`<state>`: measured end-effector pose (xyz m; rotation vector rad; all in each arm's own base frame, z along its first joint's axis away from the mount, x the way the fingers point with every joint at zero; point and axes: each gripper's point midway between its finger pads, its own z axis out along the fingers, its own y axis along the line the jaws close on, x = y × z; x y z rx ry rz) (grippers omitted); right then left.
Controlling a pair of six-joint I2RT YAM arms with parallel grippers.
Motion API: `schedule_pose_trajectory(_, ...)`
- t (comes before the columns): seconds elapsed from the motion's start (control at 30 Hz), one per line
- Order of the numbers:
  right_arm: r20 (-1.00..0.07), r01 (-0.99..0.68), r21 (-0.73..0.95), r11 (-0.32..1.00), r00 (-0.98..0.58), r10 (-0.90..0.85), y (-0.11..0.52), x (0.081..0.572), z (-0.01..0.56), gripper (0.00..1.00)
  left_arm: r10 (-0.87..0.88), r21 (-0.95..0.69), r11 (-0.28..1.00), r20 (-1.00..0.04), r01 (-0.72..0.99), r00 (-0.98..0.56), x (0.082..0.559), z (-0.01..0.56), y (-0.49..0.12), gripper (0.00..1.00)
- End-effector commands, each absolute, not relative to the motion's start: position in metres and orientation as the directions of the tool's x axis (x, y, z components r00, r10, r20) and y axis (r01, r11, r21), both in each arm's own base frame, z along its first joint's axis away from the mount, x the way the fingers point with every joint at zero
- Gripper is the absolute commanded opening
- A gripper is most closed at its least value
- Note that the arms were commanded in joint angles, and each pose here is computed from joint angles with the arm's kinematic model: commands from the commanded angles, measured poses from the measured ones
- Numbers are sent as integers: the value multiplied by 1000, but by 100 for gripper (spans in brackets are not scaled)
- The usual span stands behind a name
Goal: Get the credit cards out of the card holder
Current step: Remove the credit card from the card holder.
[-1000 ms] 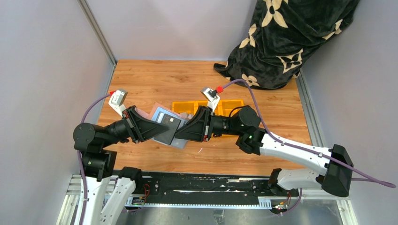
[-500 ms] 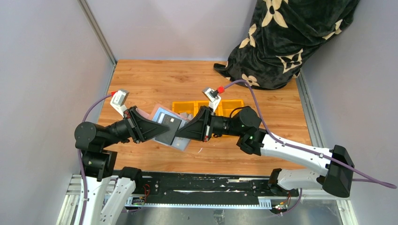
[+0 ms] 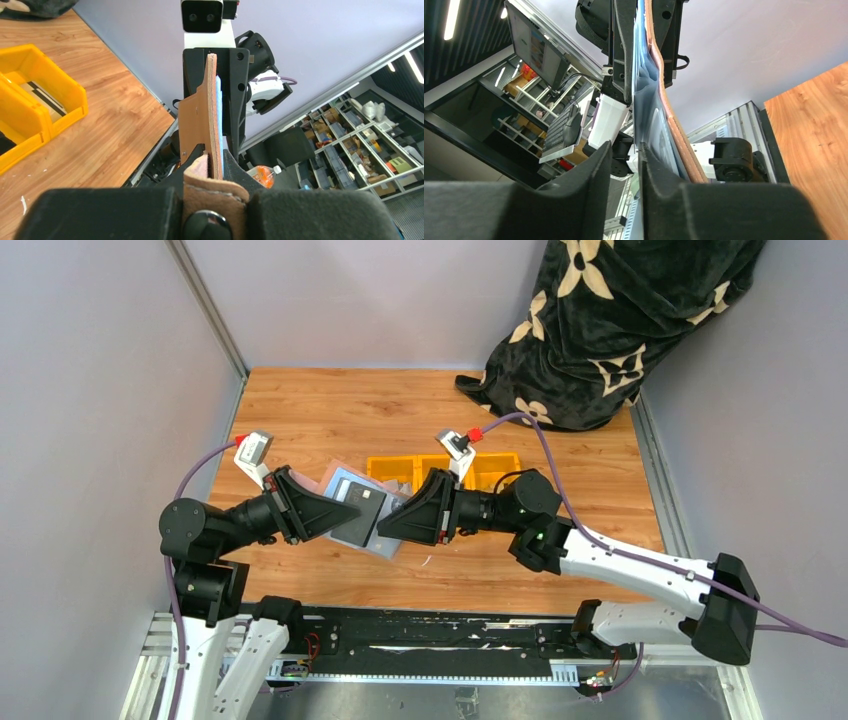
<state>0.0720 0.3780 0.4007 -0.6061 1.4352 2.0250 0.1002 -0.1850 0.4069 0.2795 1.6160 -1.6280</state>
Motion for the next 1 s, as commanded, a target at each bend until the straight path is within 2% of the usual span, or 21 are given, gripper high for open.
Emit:
schedule_pose_trajectory(0.0, -680, -705, 651, -283, -706, 197, 382, 70, 413, 32, -390, -712, 160, -682, 684, -619, 99, 415, -183, 13)
schedule_pose_trajectory(0.17, -674, -695, 663, -279, -716, 180, 390, 72, 409, 36, -391, -710, 161, -684, 685, -616, 98, 415, -183, 13)
schedule_pose_trajectory(0.3, -668, -690, 665, -287, -721, 184, 392, 73, 411, 33, -389, -709, 161, -685, 687, -616, 97, 415, -183, 13)
schedule_pose_trajectory(0.47, -670, -692, 654, -306, -718, 190, 390, 71, 415, 6, -389, -712, 160, -682, 684, -619, 97, 414, -183, 14)
schedule_pose_trajectory(0.53, -667, -692, 656, -301, -719, 196, 387, 71, 413, 0, -388, -713, 159, -681, 683, -620, 97, 415, -183, 14)
schedule_pose_trajectory(0.77, -662, -694, 654, -301, -718, 214, 377, 67, 406, 0, -392, -717, 156, -676, 679, -623, 97, 418, -183, 22)
schedule_pose_trajectory(0.9, -664, -694, 653, -303, -717, 213, 374, 66, 405, 0, -392, -714, 156, -679, 682, -621, 96, 420, -183, 22)
schedule_pose_trajectory(0.97, -663, -693, 654, -303, -718, 210, 374, 65, 404, 0, -394, -710, 156, -682, 687, -616, 95, 421, -183, 18)
